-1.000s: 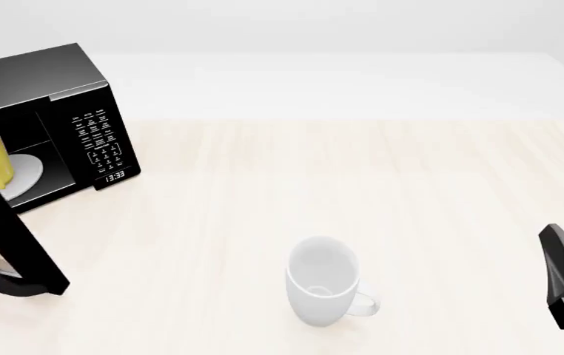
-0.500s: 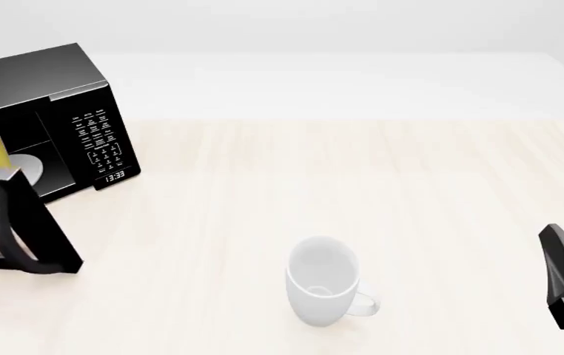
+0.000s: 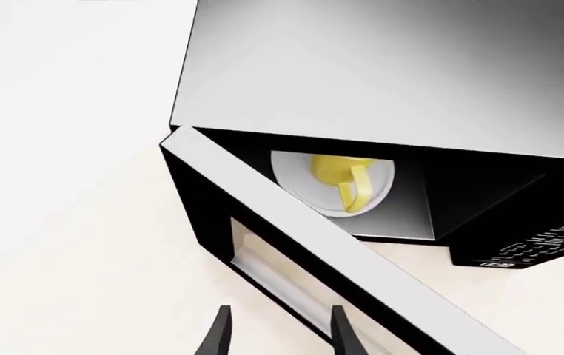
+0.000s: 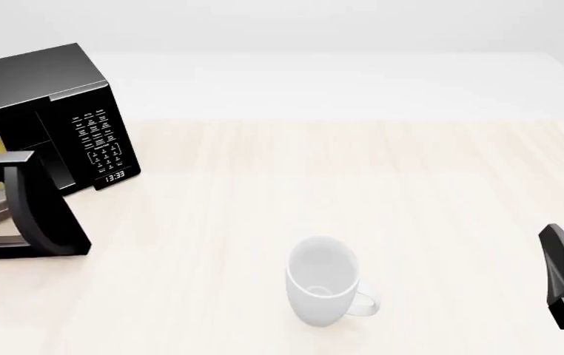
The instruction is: Put the yellow and white mug in the microwave and close it.
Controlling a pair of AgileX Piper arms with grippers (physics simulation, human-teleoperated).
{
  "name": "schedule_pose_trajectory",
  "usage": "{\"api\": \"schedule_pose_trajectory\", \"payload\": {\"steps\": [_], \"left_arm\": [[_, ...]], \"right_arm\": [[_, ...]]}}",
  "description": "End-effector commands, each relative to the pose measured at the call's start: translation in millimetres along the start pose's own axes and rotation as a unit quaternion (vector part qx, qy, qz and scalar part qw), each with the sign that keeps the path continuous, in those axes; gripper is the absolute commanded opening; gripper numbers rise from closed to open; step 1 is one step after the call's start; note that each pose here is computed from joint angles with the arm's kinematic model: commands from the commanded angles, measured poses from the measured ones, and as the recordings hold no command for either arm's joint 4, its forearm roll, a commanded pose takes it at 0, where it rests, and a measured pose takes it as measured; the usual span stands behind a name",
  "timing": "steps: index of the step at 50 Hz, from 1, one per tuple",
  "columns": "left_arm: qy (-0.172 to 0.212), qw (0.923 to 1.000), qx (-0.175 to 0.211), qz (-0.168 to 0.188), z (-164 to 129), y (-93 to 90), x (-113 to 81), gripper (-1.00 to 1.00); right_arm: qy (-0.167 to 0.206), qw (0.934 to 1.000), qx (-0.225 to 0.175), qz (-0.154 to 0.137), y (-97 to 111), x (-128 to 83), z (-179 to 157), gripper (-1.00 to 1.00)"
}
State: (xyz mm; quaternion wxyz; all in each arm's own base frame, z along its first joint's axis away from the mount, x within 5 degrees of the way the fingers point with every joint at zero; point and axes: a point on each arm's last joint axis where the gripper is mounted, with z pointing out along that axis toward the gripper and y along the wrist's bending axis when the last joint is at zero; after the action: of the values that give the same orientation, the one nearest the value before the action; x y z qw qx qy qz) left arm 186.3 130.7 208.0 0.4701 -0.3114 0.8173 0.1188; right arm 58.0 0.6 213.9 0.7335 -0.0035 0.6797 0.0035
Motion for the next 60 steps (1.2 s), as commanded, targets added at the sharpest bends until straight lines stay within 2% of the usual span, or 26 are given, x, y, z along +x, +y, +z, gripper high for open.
{"api": "schedule_pose_trajectory", "payload": {"steps": [1, 30, 60], "left_arm": [[-0.002, 0.9999, 0.011, 0.003, 6, -6.4, -3.5, 1.00], [0.005, 0.9993, 0.033, 0.017, 32, -22.1, -11.1, 1.00], [-0.002, 0.9990, 0.037, 0.026, 49, -27.2, -21.4, 1.00]], "right_arm": [[0.000, 1.0000, 0.000, 0.000, 0, 0, 0, 1.00], [0.000, 1.0000, 0.000, 0.000, 0, 0, 0, 1.00], [0.000, 1.0000, 0.000, 0.000, 0, 0, 0, 1.00]]}}
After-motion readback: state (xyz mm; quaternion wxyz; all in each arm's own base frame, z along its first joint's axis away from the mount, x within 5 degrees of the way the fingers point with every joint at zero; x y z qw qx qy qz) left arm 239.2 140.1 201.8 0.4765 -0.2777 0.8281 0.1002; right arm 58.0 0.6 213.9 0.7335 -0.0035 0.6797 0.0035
